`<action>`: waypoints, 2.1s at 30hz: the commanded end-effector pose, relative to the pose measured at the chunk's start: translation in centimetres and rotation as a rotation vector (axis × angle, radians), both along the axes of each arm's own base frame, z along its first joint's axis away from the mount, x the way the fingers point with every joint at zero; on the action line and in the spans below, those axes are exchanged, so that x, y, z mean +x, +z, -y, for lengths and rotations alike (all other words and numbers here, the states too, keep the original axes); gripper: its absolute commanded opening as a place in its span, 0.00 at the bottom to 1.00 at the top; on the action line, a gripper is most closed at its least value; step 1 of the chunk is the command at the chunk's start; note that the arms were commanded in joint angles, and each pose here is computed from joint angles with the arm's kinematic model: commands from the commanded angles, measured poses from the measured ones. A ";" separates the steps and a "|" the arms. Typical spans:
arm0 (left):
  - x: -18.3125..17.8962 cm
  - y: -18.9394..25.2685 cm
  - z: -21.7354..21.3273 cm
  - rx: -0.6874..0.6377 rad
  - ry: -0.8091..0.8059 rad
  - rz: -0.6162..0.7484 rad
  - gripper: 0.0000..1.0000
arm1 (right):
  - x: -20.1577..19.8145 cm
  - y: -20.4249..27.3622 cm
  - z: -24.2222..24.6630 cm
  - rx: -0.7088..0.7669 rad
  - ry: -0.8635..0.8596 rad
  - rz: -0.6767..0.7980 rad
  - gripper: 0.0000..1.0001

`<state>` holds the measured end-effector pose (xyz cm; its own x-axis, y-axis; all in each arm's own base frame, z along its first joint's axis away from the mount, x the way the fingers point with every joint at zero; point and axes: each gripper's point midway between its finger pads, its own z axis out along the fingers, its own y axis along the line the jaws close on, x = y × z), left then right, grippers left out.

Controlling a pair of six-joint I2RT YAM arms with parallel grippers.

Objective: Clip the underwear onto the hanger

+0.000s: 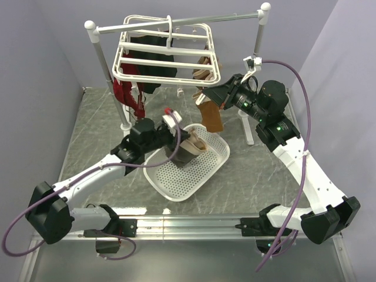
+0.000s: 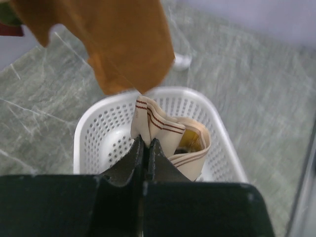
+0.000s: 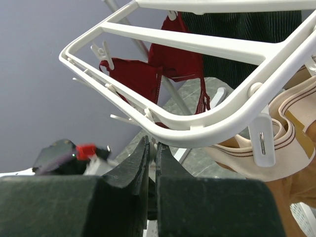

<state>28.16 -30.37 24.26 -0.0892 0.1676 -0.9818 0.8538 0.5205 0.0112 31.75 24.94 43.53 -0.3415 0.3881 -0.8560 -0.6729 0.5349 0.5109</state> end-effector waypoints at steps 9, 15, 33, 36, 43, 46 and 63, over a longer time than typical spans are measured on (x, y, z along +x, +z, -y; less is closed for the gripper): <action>0.5 11.6 -1.9 -0.497 0.115 -0.127 0.00 | -0.8 2.6 0.2 0.070 0.026 0.061 0.00; -0.5 15.3 -2.6 -0.556 0.086 -0.046 0.00 | -0.5 2.4 0.1 0.070 0.019 0.051 0.00; -0.7 20.3 -3.1 -0.618 0.072 0.064 0.00 | -1.0 2.5 -0.8 0.103 0.088 0.031 0.00; -0.8 20.7 -2.9 -0.626 0.060 0.066 0.00 | -1.1 2.6 -0.9 0.103 0.097 0.036 0.00; -0.7 21.0 -2.5 -0.641 0.035 0.046 0.00 | -1.3 2.4 -1.0 0.092 0.112 0.043 0.00; -0.8 21.0 -2.4 -0.644 0.023 0.042 0.00 | -1.3 2.3 -1.0 0.084 0.111 0.048 0.00; -0.6 20.2 -2.1 -0.657 -0.021 -0.050 0.00 | -1.4 2.9 -1.0 0.081 0.115 0.085 0.00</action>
